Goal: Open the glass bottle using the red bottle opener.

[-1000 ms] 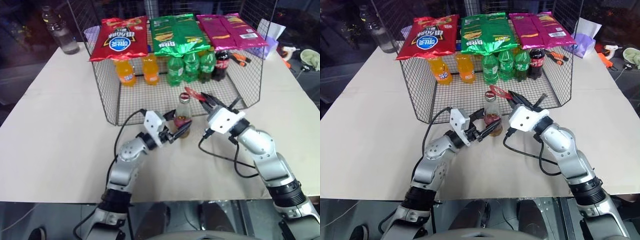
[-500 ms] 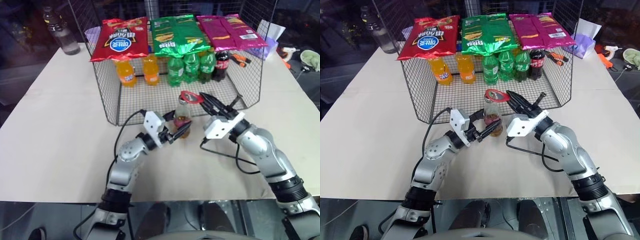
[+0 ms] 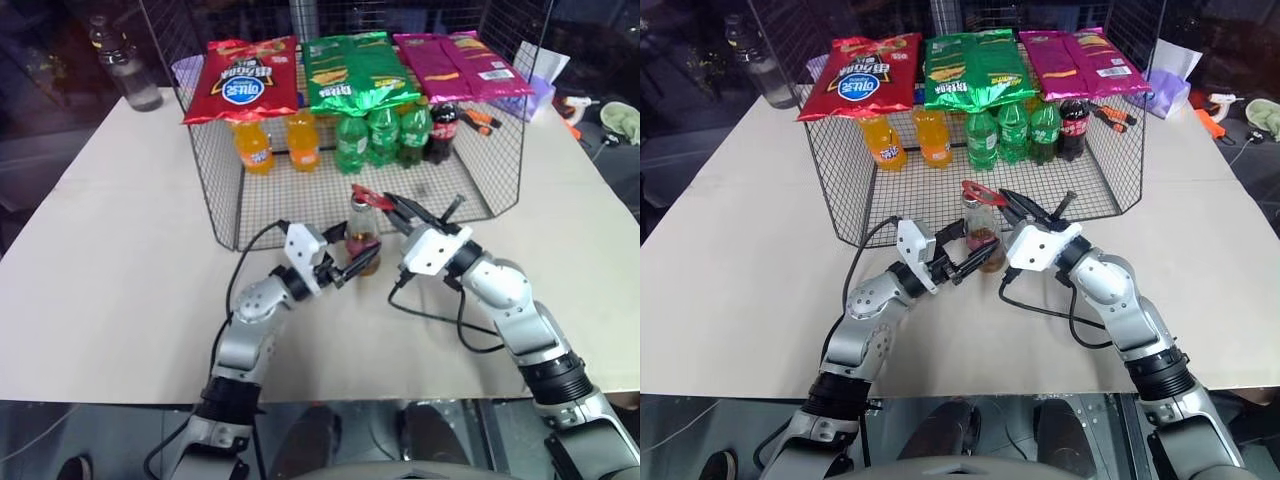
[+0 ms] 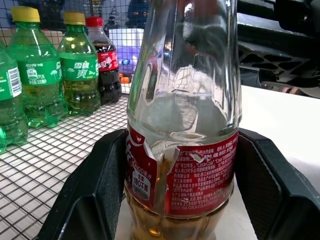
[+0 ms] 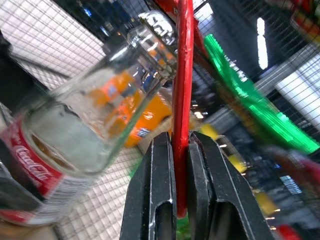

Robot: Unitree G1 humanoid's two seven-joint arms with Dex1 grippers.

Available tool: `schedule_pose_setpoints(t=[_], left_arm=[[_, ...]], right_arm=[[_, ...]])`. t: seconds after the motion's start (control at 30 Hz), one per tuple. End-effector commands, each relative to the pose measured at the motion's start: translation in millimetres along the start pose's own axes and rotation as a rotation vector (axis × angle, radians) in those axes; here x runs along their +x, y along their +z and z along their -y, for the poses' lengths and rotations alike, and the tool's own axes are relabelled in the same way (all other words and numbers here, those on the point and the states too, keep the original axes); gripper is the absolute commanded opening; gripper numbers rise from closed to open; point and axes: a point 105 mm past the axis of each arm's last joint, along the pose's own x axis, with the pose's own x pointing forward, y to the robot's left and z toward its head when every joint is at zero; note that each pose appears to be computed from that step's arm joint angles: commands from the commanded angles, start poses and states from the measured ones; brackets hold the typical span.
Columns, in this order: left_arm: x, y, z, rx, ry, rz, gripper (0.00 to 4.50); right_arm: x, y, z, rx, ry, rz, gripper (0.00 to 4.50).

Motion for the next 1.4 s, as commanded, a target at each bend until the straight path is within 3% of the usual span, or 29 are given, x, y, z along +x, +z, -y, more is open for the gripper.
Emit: schedule_pose_setpoints(t=[0.03, 0.3, 0.8, 0.93, 1.1, 1.4], left_arm=[[7.6, 0.9, 7.5, 0.004, -0.035, -0.003, 2.58], [8.6, 1.9, 7.4, 0.009, -0.042, -0.011, 2.58], [7.6, 4.6, 7.0, 0.004, -0.049, -0.003, 2.58], [7.3, 5.0, 8.5, -0.002, -0.06, -0.001, 4.4], [6.8, 10.4, 6.6, 0.029, -0.042, 0.019, 4.4], [20.3, 52.5, -1.6, 0.081, -0.003, 0.149, 4.4]], right_arm=[[1.9, 2.0, -3.3, -0.114, 0.014, 0.016, 0.0], [-0.1, -3.2, 5.8, -0.185, -0.028, 0.007, 0.0], [0.8, -4.1, 3.5, -0.109, -0.031, 0.01, 0.0], [0.9, -4.0, 4.4, -0.108, -0.033, 0.01, 0.0], [-0.4, -5.3, 3.8, -0.106, -0.031, 0.003, 0.0], [-1.6, -8.4, 3.6, -0.095, -0.035, -0.008, 0.0]])
